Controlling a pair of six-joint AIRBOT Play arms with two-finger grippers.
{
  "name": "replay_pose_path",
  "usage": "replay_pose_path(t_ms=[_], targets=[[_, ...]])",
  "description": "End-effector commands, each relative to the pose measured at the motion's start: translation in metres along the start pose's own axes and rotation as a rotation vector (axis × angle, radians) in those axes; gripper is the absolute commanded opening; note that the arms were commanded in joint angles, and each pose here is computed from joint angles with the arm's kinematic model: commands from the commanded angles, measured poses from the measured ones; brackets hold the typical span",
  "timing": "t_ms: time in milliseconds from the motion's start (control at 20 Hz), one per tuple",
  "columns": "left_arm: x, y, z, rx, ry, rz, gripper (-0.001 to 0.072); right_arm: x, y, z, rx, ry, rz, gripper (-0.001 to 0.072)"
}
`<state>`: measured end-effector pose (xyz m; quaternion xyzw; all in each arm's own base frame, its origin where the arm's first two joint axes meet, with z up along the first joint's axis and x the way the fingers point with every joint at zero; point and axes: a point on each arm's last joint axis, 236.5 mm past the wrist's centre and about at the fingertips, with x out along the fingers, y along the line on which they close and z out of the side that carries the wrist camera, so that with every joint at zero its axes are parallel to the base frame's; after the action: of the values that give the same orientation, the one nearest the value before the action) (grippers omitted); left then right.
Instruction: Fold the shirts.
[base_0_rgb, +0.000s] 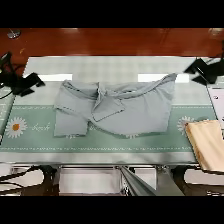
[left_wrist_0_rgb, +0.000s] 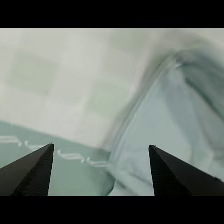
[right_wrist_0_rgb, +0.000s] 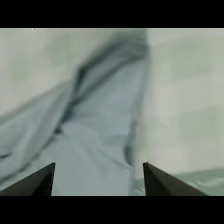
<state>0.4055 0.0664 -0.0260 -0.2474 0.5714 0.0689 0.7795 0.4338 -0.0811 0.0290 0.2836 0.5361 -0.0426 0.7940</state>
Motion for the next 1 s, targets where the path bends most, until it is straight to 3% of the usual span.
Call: replay_pose_path(t_ms=[0, 200, 400, 450, 500, 550, 950], targets=[[0.020, 0.015, -0.058, -0.124, 0.202, -0.153, 0.0705, -0.012, -0.084, -0.064, 0.107, 0.045, -0.203, 0.0628], [0.052, -0.026, -0.083, -0.184, 0.254, -0.365, 0.0705, 0.018, -0.063, -0.144, 0.150, 0.060, -0.040, 0.0618], [0.073, -0.058, -0.094, -0.171, 0.298, -0.400, 0.0699, 0.037, -0.045, -0.197, 0.145, 0.171, 0.010, 0.0618], [0.076, -0.065, -0.097, -0.151, 0.307, -0.400, 0.0619, 0.039, -0.038, -0.211, 0.120, 0.220, 0.016, 0.0618], [0.077, -0.072, -0.099, -0.120, 0.312, -0.404, 0.0269, 0.040, -0.032, -0.222, 0.089, 0.263, 0.017, 0.0618], [0.076, -0.079, -0.099, -0.069, 0.304, -0.413, 0.0034, 0.039, -0.027, -0.231, 0.063, 0.297, 0.017, 0.0618], [0.060, -0.104, -0.086, 0.015, 0.296, -0.451, 0.0020, 0.049, -0.008, -0.273, -0.012, 0.446, -0.029, 0.0618]])
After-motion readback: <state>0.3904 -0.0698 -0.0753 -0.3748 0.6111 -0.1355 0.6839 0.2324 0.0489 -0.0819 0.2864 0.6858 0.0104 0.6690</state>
